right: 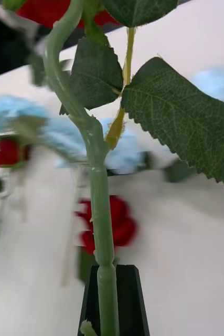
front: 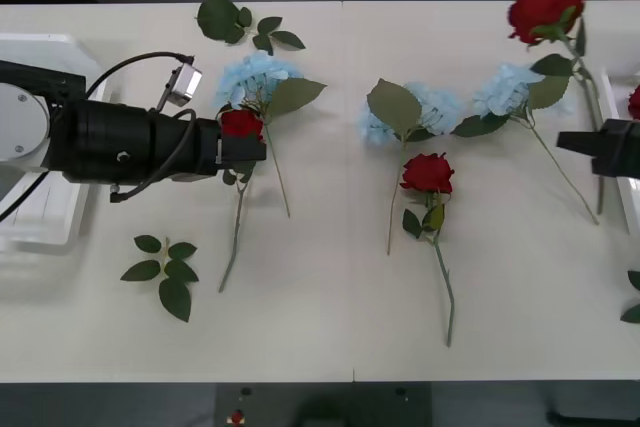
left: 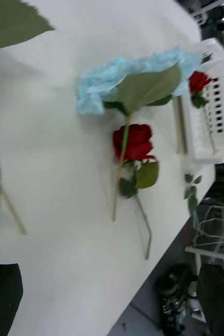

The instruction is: Put the red flowers into the right box and the blue flowers into the left box

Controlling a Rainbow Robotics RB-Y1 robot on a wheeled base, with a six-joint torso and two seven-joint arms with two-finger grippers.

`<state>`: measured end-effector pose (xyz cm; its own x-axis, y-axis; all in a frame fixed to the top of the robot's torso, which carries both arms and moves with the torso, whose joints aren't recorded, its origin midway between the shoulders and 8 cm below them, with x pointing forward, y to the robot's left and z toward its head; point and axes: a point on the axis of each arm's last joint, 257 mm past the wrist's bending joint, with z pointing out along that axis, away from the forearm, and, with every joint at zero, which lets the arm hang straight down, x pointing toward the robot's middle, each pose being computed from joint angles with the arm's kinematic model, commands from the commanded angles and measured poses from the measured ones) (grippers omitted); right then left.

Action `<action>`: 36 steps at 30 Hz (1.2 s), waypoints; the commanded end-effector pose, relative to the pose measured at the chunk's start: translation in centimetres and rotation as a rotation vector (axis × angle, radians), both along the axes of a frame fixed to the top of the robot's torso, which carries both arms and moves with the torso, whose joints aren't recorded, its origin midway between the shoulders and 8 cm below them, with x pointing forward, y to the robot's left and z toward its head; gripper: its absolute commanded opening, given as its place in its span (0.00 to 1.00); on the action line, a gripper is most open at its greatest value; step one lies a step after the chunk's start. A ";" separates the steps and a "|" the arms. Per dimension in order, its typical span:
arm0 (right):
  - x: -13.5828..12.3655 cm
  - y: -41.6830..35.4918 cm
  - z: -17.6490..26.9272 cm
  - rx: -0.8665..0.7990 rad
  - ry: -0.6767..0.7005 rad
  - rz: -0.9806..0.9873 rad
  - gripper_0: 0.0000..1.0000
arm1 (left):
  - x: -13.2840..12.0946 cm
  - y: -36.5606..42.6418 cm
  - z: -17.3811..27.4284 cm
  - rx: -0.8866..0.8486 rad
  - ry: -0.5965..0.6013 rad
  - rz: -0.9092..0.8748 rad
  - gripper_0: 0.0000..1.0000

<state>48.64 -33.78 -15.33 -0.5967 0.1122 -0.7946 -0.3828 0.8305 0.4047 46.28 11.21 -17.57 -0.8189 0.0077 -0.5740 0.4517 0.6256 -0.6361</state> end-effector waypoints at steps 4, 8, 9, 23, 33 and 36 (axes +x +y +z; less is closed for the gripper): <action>1.9 -15.3 0.5 -0.223 0.017 -0.242 0.00 | 1.4 4.5 -3.5 0.250 -0.001 0.054 0.96; 1.8 -22.2 -0.5 -0.336 0.029 -0.355 0.00 | 1.8 5.0 -5.5 0.364 0.046 0.101 0.96; 1.7 -23.5 -0.8 -0.359 0.034 -0.377 0.00 | 2.0 5.0 -5.9 0.382 0.053 0.117 0.96; 5.1 -30.8 -5.8 -0.535 0.029 -0.590 0.00 | 4.9 1.7 -10.5 0.570 0.007 0.303 0.96; 4.1 -32.5 -7.3 -0.730 0.054 -0.539 0.69 | 7.3 2.1 -13.5 0.618 -0.058 0.337 0.96; 4.2 -32.1 -7.0 -0.739 0.077 -0.506 0.81 | 8.1 2.4 -13.7 0.620 -0.076 0.346 0.66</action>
